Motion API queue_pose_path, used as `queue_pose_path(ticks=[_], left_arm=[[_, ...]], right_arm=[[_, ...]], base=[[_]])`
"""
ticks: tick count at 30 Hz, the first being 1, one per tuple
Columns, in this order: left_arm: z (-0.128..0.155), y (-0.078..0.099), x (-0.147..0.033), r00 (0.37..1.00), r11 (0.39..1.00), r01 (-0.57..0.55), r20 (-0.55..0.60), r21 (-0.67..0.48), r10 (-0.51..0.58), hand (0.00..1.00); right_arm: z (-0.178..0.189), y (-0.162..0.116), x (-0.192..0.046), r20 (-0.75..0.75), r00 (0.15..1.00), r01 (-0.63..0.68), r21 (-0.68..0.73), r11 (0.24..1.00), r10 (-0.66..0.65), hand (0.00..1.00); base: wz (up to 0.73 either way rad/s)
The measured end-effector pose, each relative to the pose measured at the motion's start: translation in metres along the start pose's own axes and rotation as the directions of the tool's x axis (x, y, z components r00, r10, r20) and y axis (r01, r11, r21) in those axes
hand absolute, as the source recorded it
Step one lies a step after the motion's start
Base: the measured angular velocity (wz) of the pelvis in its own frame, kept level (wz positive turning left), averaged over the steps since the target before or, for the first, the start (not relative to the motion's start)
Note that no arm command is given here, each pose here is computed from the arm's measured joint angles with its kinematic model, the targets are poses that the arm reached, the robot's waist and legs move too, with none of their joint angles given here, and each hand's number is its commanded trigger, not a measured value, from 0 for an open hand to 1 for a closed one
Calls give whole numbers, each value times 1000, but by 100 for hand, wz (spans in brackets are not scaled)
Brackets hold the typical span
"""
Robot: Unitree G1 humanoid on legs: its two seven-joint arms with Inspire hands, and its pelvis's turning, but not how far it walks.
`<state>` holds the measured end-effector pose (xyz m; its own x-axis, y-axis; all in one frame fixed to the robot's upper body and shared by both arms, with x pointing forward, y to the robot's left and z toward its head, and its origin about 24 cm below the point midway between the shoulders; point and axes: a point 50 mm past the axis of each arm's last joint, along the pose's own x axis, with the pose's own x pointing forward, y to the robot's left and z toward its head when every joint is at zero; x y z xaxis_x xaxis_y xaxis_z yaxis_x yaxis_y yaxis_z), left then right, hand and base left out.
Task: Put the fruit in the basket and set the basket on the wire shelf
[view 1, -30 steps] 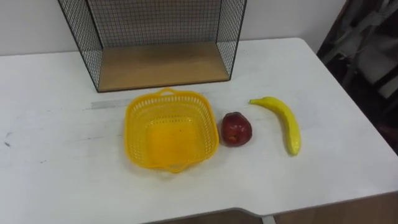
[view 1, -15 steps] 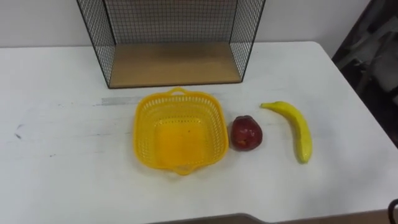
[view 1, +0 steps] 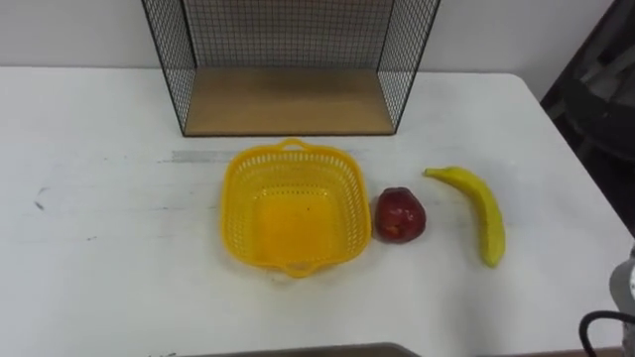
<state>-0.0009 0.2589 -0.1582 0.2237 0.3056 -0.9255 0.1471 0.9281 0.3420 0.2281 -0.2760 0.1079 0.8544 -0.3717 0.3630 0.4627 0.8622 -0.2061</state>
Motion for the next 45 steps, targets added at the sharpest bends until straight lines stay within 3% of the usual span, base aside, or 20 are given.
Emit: queue_pose_path(ticks=[14,28,45], left_arm=[[2,1,1,999,999,41,0,14,-41,0],[6,12,1,998,996,57,25,62,-59,0],[13,15,3,996,994,84,4,65,-85,0]], right_arm=[[-25,15,-7,-137,943,-308,-25,951,302,0],[-26,26,-9,-183,822,-556,-53,830,539,0],[-33,33,-16,-273,676,-715,-18,699,684,0]], base=[[0],[0],[0]])
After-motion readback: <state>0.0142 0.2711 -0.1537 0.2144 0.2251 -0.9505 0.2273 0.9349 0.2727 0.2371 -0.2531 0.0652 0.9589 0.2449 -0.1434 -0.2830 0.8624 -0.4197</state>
